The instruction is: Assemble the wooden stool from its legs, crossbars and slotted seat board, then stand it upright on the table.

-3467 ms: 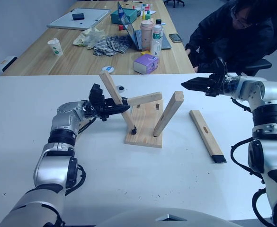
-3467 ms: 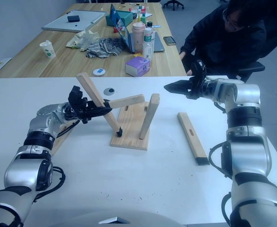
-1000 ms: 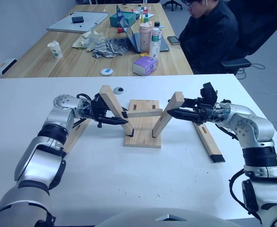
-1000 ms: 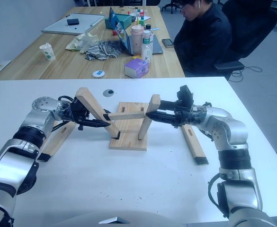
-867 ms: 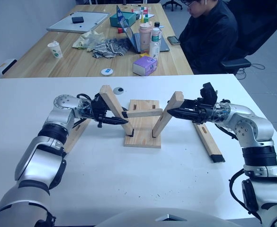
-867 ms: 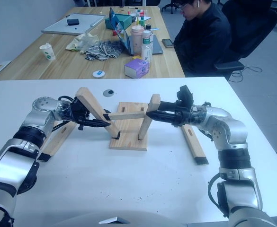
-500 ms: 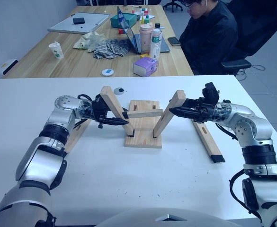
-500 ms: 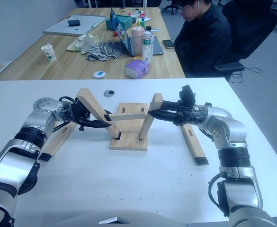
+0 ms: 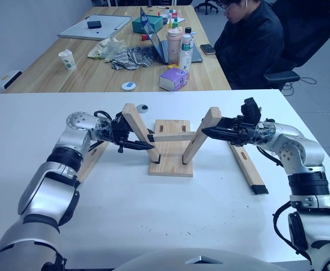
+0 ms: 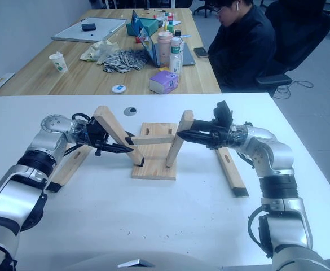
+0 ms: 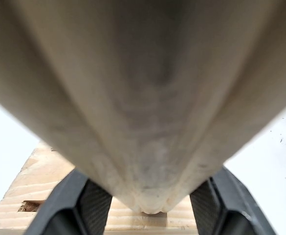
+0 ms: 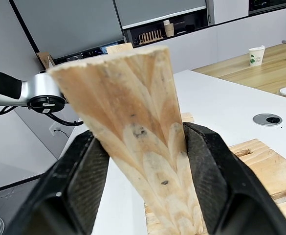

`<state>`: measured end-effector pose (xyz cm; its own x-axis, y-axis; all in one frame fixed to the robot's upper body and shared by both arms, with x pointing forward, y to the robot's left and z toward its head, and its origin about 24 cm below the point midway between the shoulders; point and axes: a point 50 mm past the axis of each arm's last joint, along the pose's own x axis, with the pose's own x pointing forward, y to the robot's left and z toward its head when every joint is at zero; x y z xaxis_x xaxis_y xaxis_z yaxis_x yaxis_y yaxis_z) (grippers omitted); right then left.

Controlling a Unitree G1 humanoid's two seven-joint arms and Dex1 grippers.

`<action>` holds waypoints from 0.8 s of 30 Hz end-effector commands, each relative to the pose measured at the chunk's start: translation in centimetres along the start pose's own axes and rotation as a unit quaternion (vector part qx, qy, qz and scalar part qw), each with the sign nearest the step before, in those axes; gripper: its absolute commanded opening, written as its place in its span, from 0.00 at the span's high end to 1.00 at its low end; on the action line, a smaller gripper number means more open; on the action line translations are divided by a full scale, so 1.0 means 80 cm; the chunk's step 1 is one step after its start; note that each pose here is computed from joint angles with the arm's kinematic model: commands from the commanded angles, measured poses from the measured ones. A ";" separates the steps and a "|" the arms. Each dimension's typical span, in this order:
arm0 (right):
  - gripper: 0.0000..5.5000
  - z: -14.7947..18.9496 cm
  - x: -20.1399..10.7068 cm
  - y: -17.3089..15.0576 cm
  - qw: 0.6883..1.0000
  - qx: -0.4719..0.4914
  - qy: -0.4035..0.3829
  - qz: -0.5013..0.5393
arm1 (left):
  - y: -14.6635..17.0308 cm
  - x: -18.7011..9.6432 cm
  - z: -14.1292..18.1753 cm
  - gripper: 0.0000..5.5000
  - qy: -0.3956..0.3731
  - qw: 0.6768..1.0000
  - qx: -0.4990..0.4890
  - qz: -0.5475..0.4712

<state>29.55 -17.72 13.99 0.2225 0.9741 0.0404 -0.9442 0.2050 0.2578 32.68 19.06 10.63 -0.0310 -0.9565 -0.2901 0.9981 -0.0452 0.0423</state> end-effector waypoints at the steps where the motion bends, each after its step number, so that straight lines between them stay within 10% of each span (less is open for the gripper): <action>1: 0.57 -0.008 -0.006 -0.003 0.999 0.017 0.004 -0.043 | -0.049 -0.006 -0.086 0.63 0.190 0.971 -0.122 -0.083; 20: 0.58 -0.010 -0.011 0.004 0.996 0.032 0.004 -0.084 | -0.080 -0.002 -0.134 0.63 0.303 0.932 -0.164 -0.107; 24: 0.43 0.012 -0.030 0.005 0.995 0.008 0.001 -0.099 | -0.076 0.004 -0.131 0.63 0.287 0.937 -0.173 -0.096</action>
<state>28.86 -17.77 14.12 0.2783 0.9592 0.0490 -0.9276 0.2552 0.2728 32.98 18.97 11.24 -0.0388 -0.9503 -0.3088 0.9964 -0.0602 0.0601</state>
